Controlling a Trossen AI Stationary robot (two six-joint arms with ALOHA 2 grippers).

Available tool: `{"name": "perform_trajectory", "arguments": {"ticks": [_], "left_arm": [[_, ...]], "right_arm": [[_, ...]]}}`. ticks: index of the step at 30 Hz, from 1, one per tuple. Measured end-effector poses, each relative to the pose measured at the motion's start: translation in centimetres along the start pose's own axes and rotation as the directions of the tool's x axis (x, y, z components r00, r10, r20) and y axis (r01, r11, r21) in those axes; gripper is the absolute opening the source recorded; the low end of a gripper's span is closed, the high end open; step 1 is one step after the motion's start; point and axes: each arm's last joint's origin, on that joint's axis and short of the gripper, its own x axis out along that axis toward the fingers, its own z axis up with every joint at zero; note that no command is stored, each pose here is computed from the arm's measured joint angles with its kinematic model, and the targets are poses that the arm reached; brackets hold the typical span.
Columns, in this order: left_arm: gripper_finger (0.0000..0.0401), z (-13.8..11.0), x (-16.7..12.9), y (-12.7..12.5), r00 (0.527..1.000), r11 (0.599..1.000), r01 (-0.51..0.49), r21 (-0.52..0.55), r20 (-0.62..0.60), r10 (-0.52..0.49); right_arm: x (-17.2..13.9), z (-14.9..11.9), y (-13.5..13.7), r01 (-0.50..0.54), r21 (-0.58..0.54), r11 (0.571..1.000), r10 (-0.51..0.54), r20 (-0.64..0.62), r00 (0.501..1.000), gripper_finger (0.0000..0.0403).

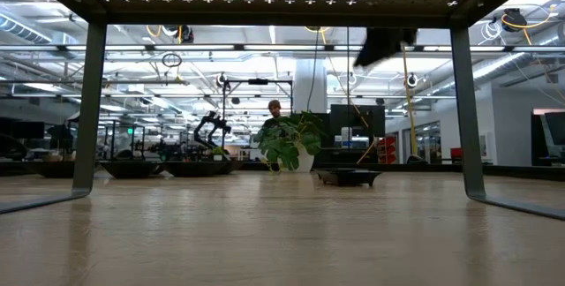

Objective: Pick & Place Mini shaped plates
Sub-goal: Stack the square plate onto the stacked square plate on the shelf

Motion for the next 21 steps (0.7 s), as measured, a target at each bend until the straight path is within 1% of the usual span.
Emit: {"name": "perform_trajectory", "arguments": {"ticks": [2,5,7,10,12,16,18,21], "left_arm": [[0.012,0.0,0.0,0.0,1.0,1.0,0.0,0.0,0.0,0.0],[0.012,0.0,0.0,0.0,1.0,1.0,0.0,0.0,0.0,0.0],[0.012,0.0,0.0,0.0,1.0,1.0,0.0,0.0,0.0,0.0],[0.012,0.0,0.0,0.0,1.0,1.0,0.0,0.0,-0.001,0.0],[0.012,0.0,0.0,0.0,1.0,1.0,0.0,0.0,0.0,0.0],[0.012,0.0,0.0,0.0,1.0,1.0,0.0,0.0,0.0,0.0],[0.012,0.0,0.0,0.0,1.0,1.0,0.0,0.0,0.0,0.0],[0.012,0.0,0.0,0.0,1.0,1.0,0.0,0.0,0.002,0.0]], "right_arm": [[1.5,-2.0,-0.5,-0.045,0.032,0.998,0.046,-0.035,0.998,0.0256],[3.0,-4.8,-1.0,-0.032,0.058,0.998,0.035,-0.04,0.999,0.0251],[3.7,-6.7,-1.2,-0.031,0.074,0.997,0.034,-0.045,0.998,0.0249],[4.5,-8.9,-1.0,-0.085,0.126,0.988,0.09,-0.038,0.995,0.0247],[4.8,-10.1,-0.9,-0.104,0.15,0.983,0.11,-0.034,0.993,0.0247],[5.4,-10.9,-0.5,-0.162,0.209,0.964,0.166,-0.001,0.986,0.0247],[5.8,-11.3,-0.2,-0.193,0.216,0.957,0.2,-0.012,0.98,0.0247],[6.7,-11.5,0.1,-0.201,0.211,0.957,0.206,-0.005,0.978,0.0247]]}}
